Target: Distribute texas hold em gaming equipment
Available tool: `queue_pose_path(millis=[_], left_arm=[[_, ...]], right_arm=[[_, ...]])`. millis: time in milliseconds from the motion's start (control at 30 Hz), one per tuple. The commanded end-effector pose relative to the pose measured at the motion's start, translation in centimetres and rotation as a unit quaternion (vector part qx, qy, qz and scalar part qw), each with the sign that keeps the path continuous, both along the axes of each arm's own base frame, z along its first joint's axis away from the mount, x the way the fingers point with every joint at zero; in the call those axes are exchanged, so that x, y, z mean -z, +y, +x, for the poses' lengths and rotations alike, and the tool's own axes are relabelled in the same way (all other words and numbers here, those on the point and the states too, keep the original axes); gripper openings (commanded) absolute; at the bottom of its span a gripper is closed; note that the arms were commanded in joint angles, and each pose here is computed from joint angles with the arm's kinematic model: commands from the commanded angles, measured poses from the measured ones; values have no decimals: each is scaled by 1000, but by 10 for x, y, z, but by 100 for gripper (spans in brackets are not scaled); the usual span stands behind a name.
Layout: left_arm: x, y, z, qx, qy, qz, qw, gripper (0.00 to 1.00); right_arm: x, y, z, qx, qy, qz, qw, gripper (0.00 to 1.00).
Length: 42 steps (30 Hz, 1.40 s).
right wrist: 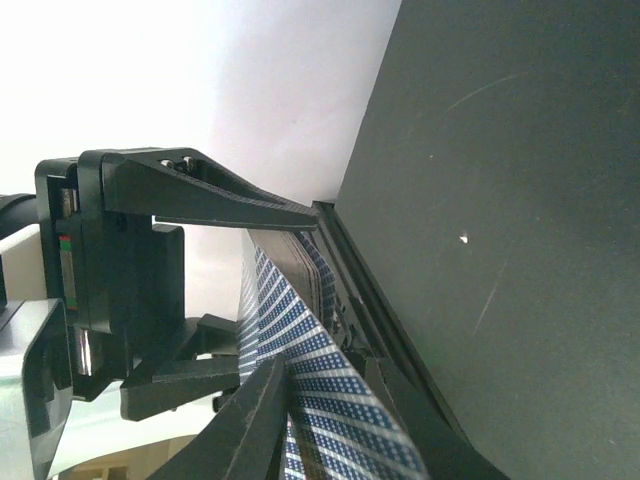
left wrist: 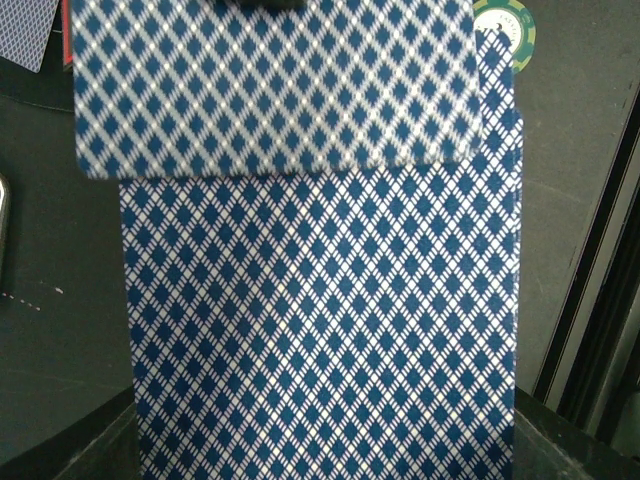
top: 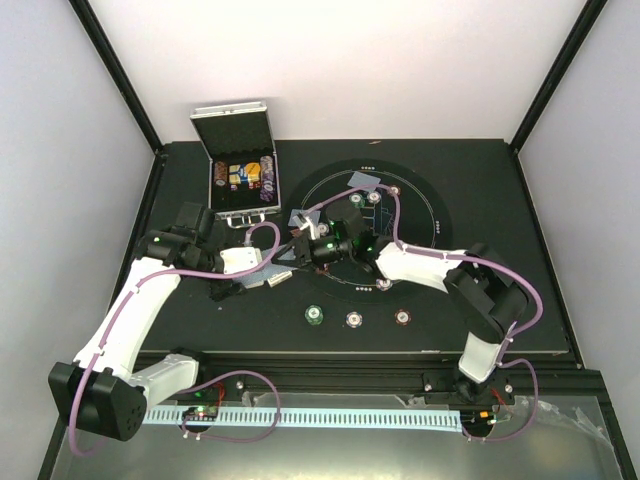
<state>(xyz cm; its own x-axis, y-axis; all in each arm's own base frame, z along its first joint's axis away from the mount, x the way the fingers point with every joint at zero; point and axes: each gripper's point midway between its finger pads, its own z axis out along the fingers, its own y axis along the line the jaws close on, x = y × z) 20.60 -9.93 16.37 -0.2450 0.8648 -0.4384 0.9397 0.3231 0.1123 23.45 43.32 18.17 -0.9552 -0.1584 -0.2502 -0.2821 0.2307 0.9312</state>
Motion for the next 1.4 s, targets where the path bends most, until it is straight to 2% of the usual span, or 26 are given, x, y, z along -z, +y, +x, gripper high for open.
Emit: queue_pose_path(millis=[0,300,633,767,1067,1367], left_arm=[[-17,-6,4,4,-24,-16,1000,2],[-17,-5,5,4,-25,-15,1000,2],[-17,-5,5,4,-25,-13,1000,2],[-16,-4,5,3,-24,-11,1000,2],[-16,-4,5,4,-25,-11,1000,1],[-16,-4,5,4,-24,-10,1000,1]], right_arm=[[4,-14,6,16,-6,-22,1000,23],[4,-28,12,22,-13,-36,999,19],[9,-65,28,53,-16,-61,997,1],[24,-96,38,79,-5,-77,994,1],[94,-197,63,173,25,-182,968,1],[123,-235,73,205,30,-252,945,1]])
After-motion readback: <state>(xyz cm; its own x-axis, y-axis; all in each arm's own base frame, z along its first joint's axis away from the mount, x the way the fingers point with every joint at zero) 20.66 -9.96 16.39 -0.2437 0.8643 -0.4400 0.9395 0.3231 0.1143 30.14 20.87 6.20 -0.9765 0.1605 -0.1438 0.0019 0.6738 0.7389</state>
